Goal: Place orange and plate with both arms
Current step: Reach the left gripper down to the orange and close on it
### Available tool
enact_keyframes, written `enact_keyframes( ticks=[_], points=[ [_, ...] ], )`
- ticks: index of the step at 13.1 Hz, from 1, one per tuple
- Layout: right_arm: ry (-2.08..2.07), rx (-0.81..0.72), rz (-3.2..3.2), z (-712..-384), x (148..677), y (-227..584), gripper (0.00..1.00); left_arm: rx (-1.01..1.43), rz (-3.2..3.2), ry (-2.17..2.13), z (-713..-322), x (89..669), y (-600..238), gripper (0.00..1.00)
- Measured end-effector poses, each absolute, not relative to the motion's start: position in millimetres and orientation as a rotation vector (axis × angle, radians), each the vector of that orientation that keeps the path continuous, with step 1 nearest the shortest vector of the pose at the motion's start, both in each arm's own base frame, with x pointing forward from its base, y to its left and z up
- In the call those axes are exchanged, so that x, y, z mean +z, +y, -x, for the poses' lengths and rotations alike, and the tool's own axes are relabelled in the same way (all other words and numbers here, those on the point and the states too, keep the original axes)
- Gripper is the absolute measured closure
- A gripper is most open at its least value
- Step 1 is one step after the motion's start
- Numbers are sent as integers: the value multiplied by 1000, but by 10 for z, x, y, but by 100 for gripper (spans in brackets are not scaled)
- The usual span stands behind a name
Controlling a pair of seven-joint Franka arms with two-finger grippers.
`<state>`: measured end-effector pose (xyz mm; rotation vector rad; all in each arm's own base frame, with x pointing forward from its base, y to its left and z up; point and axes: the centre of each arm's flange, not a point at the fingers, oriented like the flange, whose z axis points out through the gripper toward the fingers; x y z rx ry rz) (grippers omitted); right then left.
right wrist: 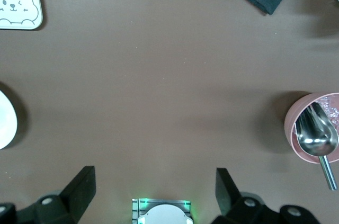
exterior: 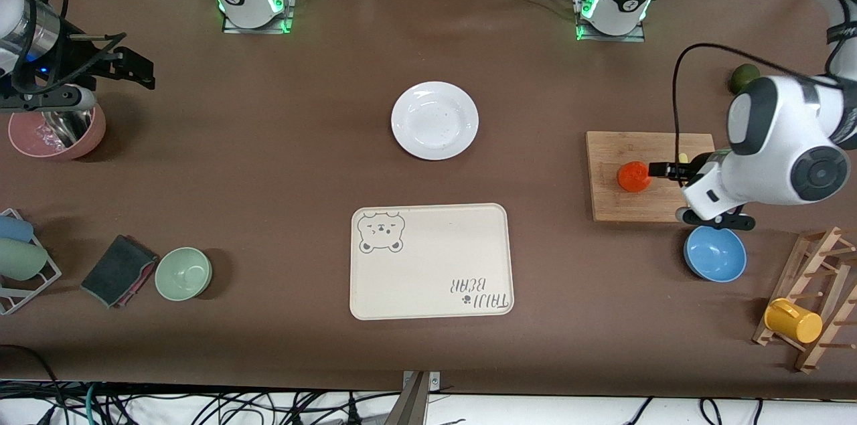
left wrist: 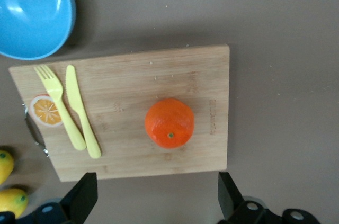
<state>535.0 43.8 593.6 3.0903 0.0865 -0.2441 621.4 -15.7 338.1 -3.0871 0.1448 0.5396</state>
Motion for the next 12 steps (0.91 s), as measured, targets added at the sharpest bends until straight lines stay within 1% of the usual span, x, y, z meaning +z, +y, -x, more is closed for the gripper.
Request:
enact_keyframes(
  ticks=[4,12],
  points=[
    [86,-244,-3090,-5350,5935,438,0,517,3090,163,-6117,2694,-212,0],
    [86,-245,-3090,-5350,5935,437,0,565,3081,159,-6080,2328,-195,0]
  ],
)
